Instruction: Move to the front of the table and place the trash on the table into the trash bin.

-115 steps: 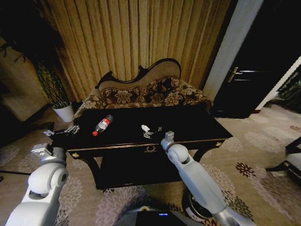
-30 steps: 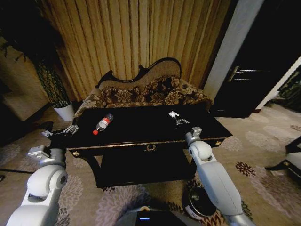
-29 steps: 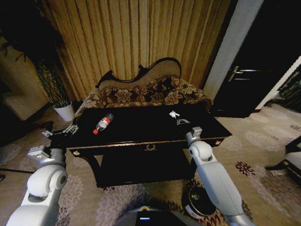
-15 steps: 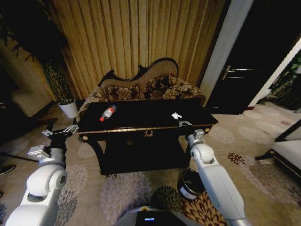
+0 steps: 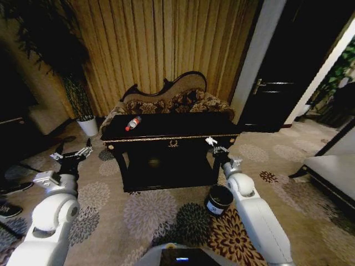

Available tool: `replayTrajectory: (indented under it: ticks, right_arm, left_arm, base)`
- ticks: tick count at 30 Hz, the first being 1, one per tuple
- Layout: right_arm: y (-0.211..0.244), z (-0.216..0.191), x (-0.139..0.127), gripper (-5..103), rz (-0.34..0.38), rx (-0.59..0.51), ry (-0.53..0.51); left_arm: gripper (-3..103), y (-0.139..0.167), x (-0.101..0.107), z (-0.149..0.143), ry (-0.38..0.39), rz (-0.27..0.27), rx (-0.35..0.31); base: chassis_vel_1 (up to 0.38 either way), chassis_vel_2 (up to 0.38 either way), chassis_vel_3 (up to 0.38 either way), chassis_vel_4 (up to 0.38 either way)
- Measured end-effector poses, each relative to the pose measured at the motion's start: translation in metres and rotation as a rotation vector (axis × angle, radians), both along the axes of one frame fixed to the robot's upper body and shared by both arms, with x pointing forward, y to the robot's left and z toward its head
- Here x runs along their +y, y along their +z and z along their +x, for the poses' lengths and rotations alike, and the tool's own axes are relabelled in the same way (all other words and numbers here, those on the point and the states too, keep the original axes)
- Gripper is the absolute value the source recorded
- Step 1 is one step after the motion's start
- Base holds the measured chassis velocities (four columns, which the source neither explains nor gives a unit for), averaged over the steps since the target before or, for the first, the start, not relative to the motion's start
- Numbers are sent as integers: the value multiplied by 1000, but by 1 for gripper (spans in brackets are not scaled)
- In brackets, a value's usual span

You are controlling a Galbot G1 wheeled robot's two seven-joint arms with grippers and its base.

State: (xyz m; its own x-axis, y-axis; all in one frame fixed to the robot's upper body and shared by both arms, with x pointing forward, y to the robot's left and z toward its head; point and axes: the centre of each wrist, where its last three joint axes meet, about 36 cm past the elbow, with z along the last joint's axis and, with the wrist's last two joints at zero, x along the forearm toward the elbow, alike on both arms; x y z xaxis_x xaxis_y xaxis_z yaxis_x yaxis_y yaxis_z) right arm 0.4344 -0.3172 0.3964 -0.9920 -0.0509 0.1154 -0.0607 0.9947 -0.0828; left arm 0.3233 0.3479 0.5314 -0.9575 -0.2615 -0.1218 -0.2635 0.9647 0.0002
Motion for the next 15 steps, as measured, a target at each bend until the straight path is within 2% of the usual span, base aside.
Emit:
replayTrajectory:
  ticks: [5,9,12,15]
  right_arm:
    - [-23,-15,-14,0,-10,76,-40]
    - [-42,-27,-26,0,-52,162,-78]
    - [-68,-31,-41,0,-120,244,-119]
    - [-82,-28,-48,0,-139,281,-140]
  left_arm:
    - [100,-1,0,-1,-3,-6,-3]
    - [100,-1,0,-1,-8,-7,-11]
    - [100,-2,1,0,-10,-13,-16]
    - [100,-3,2,1,-13,-21,-16]
  base:
    - [-55,45,23,-59]
    - [0,0,0,0]
    - [0,0,0,0]
    - [0,0,0,0]
